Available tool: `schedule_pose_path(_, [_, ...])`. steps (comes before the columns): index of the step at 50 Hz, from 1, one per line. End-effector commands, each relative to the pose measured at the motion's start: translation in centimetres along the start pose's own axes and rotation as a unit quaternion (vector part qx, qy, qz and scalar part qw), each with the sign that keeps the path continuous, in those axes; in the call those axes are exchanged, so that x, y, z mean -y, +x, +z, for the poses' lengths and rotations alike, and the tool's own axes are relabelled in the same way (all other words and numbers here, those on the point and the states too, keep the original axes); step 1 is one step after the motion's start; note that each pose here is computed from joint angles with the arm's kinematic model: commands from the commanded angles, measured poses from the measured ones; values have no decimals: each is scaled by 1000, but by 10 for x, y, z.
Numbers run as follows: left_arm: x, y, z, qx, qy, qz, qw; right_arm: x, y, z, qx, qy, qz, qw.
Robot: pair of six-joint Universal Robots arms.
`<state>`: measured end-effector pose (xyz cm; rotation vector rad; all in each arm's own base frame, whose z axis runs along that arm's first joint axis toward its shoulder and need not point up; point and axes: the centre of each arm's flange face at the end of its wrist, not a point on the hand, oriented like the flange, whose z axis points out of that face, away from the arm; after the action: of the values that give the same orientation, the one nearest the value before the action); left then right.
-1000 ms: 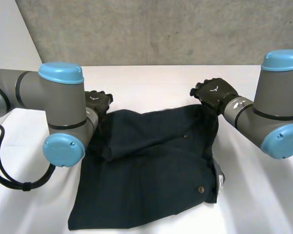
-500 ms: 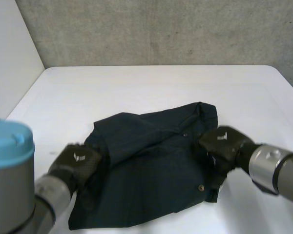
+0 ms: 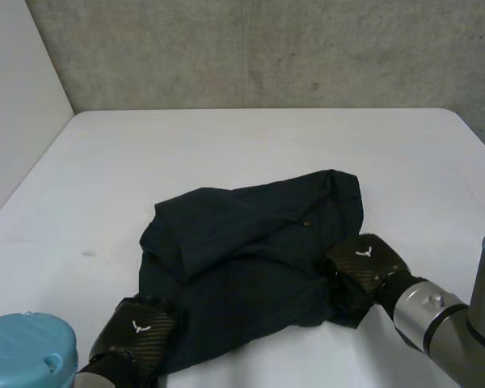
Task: Fold the shorts.
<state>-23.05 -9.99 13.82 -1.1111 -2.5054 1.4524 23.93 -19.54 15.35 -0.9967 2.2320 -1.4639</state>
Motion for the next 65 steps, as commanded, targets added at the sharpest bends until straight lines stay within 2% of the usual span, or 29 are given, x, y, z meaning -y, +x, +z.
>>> schedule_pose_path(1, [-3,-2,16,28,7,-3,1000,2,5,4,-16,-1,1,1000])
schedule_pose_path(8, [6,-5,23,44,47,-13,998,8,7,2,-16,-1,-10,1000])
schedule_pose_path(11, [26,-10,16,54,88,-22,994,17,8,-3,-17,2,-26,1000])
schedule_pose_path(16, [88,-34,-13,88,201,-30,975,73,19,-30,-47,56,-119,990])
schedule_pose_path(17, [113,-44,-29,106,242,-23,964,85,21,-35,-54,70,-132,987])
schedule_pose_path(21, [158,-63,-66,138,321,-11,937,146,29,-67,-92,146,-174,970])
schedule_pose_path(22, [182,-73,-90,158,365,-10,917,158,30,-75,-99,160,-178,966])
schedule_pose_path(23, [188,-77,-97,164,377,-10,911,180,31,-90,-108,182,-185,960])
schedule_pose_path(24, [206,-85,-118,177,410,-15,895,190,32,-98,-112,192,-188,957])
schedule_pose_path(25, [214,-89,-128,182,425,-18,886,201,33,-106,-117,202,-191,953])
schedule_pose_path(28, [233,-98,-150,193,456,-27,869,229,33,-129,-125,229,-200,944])
schedule_pose_path(33, [249,-103,-167,196,477,-32,856,253,35,-146,-140,256,-208,934])
schedule_pose_path(37, [254,-102,-149,194,464,-29,864,247,41,-127,-131,236,-202,942])
schedule_pose_path(41, [252,-97,-111,184,424,-17,886,227,46,-89,-104,186,-187,959])
schedule_pose_path(42, [248,-93,-89,177,400,-11,899,222,47,-81,-98,176,-184,962])
schedule_pose_path(45, [237,-89,-47,170,351,-1,921,201,51,-43,-76,132,-173,973])
schedule_pose_path(46, [227,-89,-19,169,318,4,933,195,52,-33,-71,121,-172,975])
schedule_pose_path(51, [198,-99,69,177,231,7,957,164,60,27,-58,93,-161,981])
schedule_pose_path(54, [191,-105,117,186,215,4,959,149,70,65,-79,102,-162,978])
schedule_pose_path(57, [196,-107,145,192,227,1,955,148,84,96,-133,137,-165,968])
schedule_pose_path(59, [207,-117,167,209,255,-7,944,150,89,108,-160,165,-170,958])
schedule_pose_path(61, [217,-131,186,229,283,-15,931,157,93,124,-191,225,-178,939])
schedule_pose_path(64, [226,-135,197,241,313,-19,918,161,100,143,-225,297,-188,908])
schedule_pose_path(65, [231,-133,200,244,327,-19,913,159,98,147,-226,305,-191,905])
